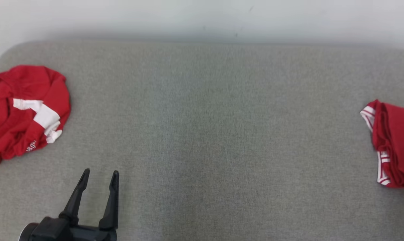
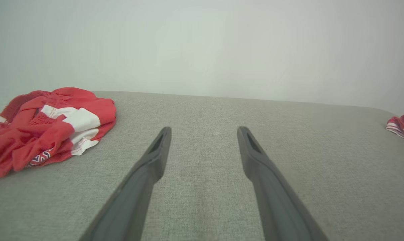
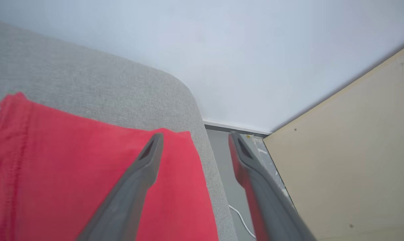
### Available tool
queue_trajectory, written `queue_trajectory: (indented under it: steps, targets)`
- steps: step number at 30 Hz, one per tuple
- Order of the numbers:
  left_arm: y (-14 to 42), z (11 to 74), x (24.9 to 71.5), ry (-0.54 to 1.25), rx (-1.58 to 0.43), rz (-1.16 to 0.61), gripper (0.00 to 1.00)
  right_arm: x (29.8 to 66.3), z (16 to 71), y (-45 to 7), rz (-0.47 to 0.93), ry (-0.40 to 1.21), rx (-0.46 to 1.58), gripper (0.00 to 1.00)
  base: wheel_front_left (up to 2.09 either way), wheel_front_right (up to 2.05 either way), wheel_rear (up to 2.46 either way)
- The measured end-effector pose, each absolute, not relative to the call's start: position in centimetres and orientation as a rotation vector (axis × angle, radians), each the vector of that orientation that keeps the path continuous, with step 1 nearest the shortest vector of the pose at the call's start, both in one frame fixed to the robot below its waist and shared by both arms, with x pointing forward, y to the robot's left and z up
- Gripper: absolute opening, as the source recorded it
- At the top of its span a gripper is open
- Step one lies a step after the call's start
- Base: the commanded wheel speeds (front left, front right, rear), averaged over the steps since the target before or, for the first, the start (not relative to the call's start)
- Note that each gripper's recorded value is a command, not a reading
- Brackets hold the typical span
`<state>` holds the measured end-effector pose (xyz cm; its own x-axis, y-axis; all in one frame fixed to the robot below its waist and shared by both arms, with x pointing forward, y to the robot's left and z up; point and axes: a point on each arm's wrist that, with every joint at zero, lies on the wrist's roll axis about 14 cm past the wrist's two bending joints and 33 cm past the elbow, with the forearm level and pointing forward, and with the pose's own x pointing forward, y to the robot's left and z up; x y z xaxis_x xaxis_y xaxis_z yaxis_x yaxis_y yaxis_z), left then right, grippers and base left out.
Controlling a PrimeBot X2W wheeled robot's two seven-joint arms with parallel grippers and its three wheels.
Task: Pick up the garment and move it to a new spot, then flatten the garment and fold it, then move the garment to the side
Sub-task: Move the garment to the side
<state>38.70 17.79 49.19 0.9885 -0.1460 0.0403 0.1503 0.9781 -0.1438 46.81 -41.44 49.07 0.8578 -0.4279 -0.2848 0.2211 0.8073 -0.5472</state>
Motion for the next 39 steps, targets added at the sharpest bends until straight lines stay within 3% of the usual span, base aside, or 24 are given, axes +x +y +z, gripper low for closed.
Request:
queue_trajectory:
  steps: [10, 15, 27, 39]
  targets:
    - [20.4, 52.2, 34.6, -0.13, -0.152, -0.015, 1.0, 45.7, 51.1, -28.4, -0.083, 0.101, -0.303, 1.0, 0.0, 0.0, 0.0]
    - [21.3, 54.1, 33.4, -0.203, -0.171, 0.033, 1.0, 42.2, 51.9, -22.8, -0.021, -0.012, -0.147, 1.0, 0.0, 0.0, 0.0]
    - [19.8, 53.5, 32.9, -0.185, -0.151, -0.021, 1.0, 35.5, 50.9, -18.9, 0.046, -0.059, -0.003, 1.0, 0.0, 0.0, 0.0]
    - [18.1, 51.7, 31.6, -0.126, -0.144, -0.088, 1.0, 34.5, 50.5, -15.3, 0.145, -0.037, 0.07, 1.0, 0.0, 0.0, 0.0]
